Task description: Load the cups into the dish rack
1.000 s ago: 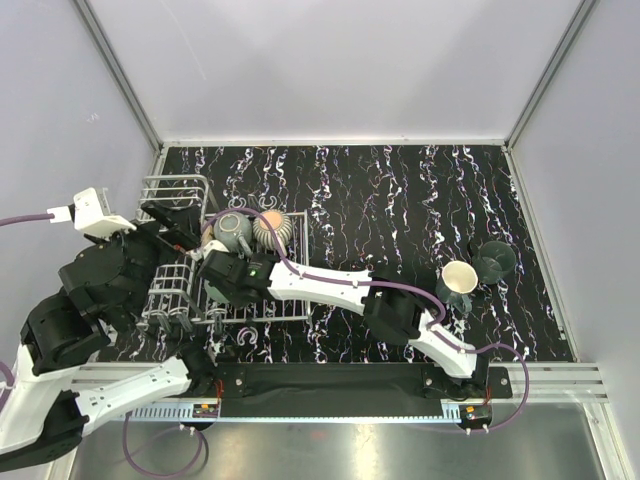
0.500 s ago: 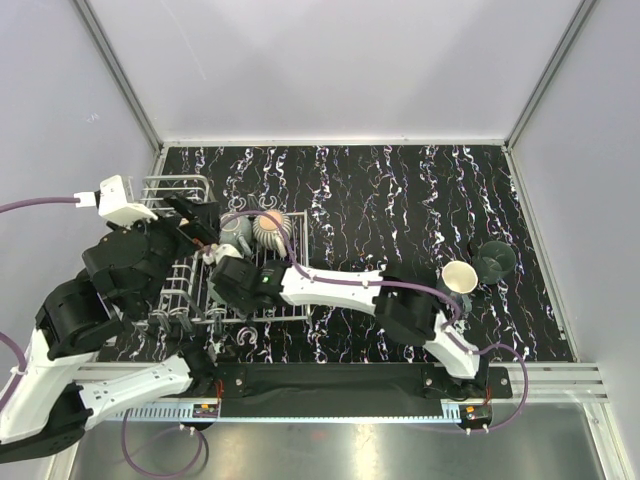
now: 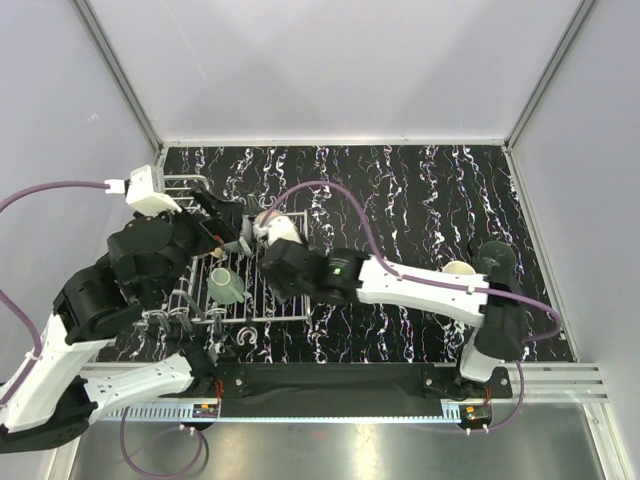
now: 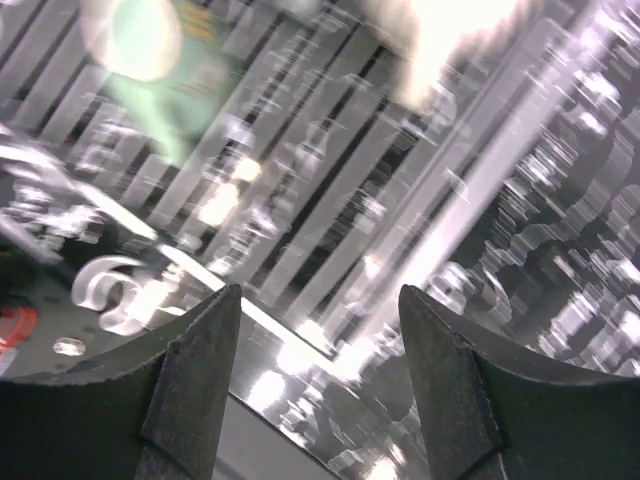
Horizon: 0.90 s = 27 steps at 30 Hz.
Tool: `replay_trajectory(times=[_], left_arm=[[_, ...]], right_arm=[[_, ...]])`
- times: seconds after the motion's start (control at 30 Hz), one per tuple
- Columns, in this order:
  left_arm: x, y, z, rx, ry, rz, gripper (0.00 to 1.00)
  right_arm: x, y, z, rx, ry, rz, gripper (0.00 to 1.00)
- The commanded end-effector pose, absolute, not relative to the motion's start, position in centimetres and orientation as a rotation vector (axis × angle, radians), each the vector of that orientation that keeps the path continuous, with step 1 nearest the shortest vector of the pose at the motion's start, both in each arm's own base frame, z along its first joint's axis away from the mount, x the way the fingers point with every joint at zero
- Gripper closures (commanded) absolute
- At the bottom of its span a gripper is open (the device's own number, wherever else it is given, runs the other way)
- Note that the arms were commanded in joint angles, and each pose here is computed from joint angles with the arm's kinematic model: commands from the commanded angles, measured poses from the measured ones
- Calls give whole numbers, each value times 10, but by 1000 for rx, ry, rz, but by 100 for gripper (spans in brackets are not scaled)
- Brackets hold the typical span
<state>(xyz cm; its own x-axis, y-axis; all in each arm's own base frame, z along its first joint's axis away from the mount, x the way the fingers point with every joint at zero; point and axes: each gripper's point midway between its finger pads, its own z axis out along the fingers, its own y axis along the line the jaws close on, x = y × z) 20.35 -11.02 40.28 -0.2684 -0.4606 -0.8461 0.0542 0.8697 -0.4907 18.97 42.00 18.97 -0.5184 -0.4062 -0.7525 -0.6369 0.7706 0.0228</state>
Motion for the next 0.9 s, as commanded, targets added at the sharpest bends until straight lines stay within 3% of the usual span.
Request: replay_trajectory(times=[0.0,0.27,0.5,0.63,0.87], left_arm=[[206,-135,408,-284,1802,-598,2],[208,-177,388,-211,1887,-711,2],[212,-221,354,-114,2035,-747,3],[206,-247,339,-36,2093,-794,3],[195,-280,322,62,2138,-866,2]], right_arm=[[214,353,196,-564,2234,232,30],[254,188,191,-122,2305,27,34],[257,44,193,372,2347,-174,36],[250,-1,191,568,2339,-252,35],[250,-18,169,851,2406,-80,33]])
